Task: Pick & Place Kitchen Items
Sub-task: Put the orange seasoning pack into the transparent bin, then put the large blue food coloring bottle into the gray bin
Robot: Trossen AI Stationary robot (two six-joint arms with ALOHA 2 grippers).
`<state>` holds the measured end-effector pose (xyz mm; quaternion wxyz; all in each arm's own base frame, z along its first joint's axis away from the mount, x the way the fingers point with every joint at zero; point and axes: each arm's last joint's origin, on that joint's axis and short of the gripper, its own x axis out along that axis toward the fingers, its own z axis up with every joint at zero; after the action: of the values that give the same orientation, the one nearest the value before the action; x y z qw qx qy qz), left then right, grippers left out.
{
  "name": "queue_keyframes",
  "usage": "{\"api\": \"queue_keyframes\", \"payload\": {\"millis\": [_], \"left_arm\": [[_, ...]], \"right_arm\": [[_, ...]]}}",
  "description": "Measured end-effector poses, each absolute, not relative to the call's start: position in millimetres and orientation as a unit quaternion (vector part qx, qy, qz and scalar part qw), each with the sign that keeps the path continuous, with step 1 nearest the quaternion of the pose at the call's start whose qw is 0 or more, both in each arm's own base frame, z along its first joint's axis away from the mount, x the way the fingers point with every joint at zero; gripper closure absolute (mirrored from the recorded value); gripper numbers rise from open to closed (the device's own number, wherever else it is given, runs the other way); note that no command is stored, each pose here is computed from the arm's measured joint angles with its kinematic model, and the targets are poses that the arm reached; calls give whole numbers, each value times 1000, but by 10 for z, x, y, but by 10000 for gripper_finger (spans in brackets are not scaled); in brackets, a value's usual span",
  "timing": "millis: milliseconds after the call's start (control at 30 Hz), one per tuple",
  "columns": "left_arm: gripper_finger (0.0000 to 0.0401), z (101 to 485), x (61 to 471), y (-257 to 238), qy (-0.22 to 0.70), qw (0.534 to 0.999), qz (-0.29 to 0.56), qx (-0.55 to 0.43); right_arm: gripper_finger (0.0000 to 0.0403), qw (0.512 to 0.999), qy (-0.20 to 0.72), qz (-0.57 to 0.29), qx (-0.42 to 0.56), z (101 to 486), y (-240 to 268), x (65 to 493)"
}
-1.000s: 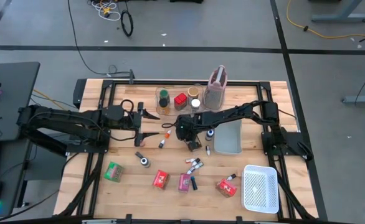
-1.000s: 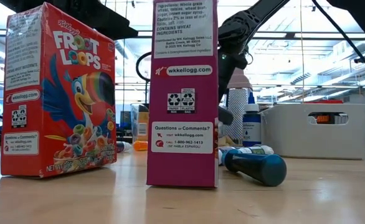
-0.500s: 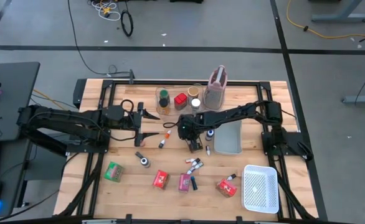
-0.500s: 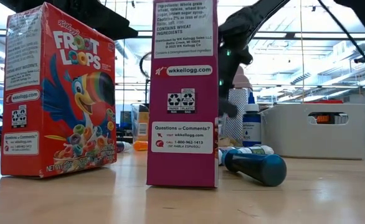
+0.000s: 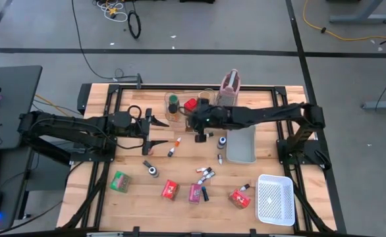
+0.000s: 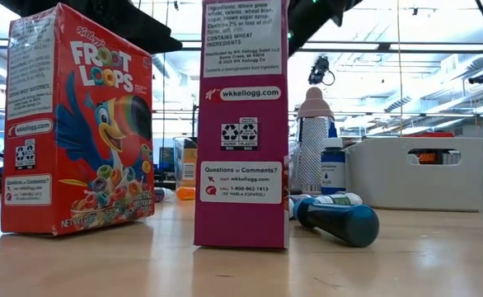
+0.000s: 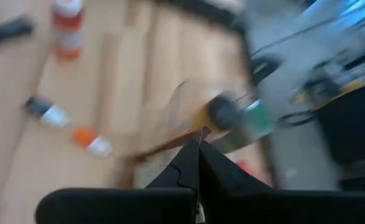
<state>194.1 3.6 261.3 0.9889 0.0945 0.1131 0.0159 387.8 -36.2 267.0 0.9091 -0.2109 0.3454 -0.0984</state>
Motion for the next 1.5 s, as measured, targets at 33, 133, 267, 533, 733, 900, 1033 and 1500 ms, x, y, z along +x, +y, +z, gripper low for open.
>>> {"api": "queue_keyframes", "payload": {"millis": [33, 133, 267, 533, 733, 900, 1033, 1500], "left_arm": [[104, 2613, 1941, 36, 113, 989, 16, 95], [104, 2612, 1941, 36, 114, 989, 16, 95], [104, 2613, 1941, 37, 113, 989, 16, 95], [104, 2613, 1941, 37, 113, 989, 16, 95], [104, 2614, 1941, 37, 113, 989, 16, 95], [104, 2614, 1941, 36, 113, 989, 16, 95], [104, 2614, 1941, 37, 113, 989, 16, 95], [104, 2614, 1941, 36, 113, 989, 16, 95]], "right_arm": [[397, 910, 331, -110, -222, 2738, -378, 3867], [397, 911, 300, -143, -245, 2875, -447, 3853], [397, 915, 288, -158, -235, 2856, -642, 3881], [397, 926, 321, -124, -159, 2458, -904, 4010], [394, 924, 341, -106, -138, 2188, -948, 4105], [374, 915, 362, -103, -144, 1996, -1008, 4149], [341, 916, 360, -108, -142, 1990, -1042, 4149], [215, 898, 368, -161, -180, 2049, -871, 4161]]}}
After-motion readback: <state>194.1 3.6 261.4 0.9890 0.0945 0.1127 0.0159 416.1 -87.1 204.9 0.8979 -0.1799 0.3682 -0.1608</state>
